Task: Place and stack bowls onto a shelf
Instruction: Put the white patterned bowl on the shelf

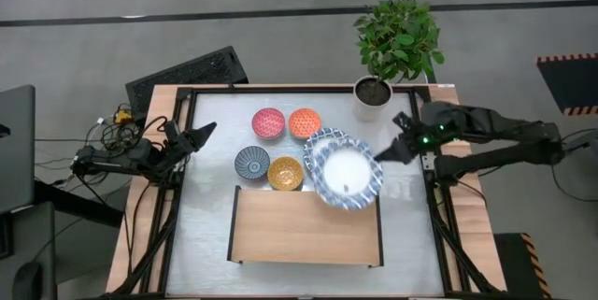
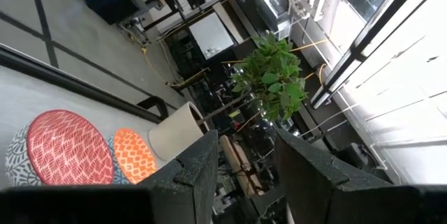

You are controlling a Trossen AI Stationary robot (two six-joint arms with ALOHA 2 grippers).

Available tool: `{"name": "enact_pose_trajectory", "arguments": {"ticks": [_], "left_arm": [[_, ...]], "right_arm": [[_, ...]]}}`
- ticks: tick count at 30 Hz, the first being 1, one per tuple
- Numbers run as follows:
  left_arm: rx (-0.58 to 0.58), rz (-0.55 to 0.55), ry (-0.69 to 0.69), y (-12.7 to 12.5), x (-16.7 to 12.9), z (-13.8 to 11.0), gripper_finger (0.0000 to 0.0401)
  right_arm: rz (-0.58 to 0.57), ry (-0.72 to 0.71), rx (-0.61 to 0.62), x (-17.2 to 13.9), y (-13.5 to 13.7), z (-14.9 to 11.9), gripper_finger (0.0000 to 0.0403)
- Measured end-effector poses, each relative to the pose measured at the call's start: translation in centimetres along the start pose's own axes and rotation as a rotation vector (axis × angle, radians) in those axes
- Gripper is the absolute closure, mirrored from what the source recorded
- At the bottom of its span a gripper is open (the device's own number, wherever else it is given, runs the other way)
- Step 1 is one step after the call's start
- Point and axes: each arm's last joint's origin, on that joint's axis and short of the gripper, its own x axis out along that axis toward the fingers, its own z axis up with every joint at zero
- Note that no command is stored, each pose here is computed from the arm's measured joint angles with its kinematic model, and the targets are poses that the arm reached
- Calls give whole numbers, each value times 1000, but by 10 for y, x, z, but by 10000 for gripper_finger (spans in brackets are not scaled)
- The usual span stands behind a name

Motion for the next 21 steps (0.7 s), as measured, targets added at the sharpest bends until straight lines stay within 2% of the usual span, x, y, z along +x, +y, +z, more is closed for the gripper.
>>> {"name": "enact_pose_trajectory", "arguments": {"ticks": [4, 9, 17, 21], "left_arm": [[0, 0, -1, 0, 0, 0, 273], [0, 0, -1, 0, 0, 0, 273], [1, 1, 0, 0, 0, 0, 273], [7, 3, 8, 1, 0, -1, 273]], "right_arm": [[39, 117, -14, 6, 8, -14, 379], [32, 235, -44, 24, 15, -29, 379], [105, 304, -135, 58, 29, -35, 379], [84, 354, -147, 72, 27, -37, 379]]}}
